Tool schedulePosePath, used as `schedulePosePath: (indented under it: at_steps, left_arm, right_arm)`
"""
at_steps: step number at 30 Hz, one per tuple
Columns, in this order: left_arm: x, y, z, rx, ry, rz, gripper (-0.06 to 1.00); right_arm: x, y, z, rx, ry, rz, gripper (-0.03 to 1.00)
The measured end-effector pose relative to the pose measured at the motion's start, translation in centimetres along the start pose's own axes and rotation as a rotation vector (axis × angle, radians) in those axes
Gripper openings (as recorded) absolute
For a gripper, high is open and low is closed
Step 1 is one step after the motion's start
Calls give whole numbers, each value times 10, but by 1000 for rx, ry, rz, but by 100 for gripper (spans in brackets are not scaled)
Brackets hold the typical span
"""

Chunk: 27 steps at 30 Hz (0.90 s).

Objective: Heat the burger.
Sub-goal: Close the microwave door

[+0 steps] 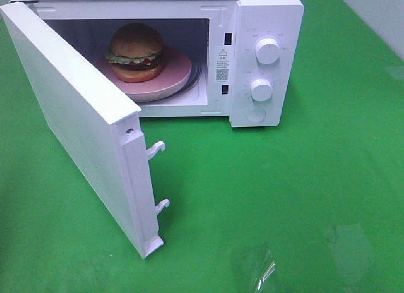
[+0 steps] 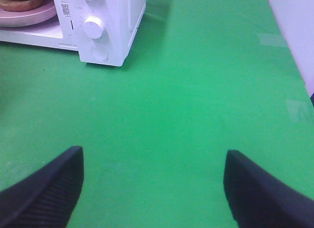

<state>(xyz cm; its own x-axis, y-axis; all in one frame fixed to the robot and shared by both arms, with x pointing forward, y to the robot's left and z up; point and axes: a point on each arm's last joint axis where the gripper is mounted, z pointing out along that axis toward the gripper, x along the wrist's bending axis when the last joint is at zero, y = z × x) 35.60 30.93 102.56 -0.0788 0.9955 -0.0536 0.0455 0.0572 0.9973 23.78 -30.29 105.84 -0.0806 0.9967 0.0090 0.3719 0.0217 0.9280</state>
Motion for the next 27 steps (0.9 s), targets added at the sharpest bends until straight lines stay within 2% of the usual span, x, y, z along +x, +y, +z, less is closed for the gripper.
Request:
schedulePosePath:
  at_steps: [7, 13, 18, 20, 27]
  left_arm:
    - [0, -4, 6, 11, -4, 9, 0]
    - [-9, -16, 27, 79, -66, 38, 0]
    - [-15, -22, 36, 96, -101, 53, 0]
    - [-24, -27, 46, 115, -151, 74, 0]
    - [-38, -28, 61, 111, -224, 97, 0]
  right_arm:
    - [0, 0, 0, 0, 0, 0, 76]
    - [0, 0, 0, 0, 0, 0, 76]
    - [0, 0, 0, 0, 0, 0, 76]
    - [0, 0, 0, 0, 0, 0, 76]
    - [0, 0, 0, 0, 0, 0, 76]
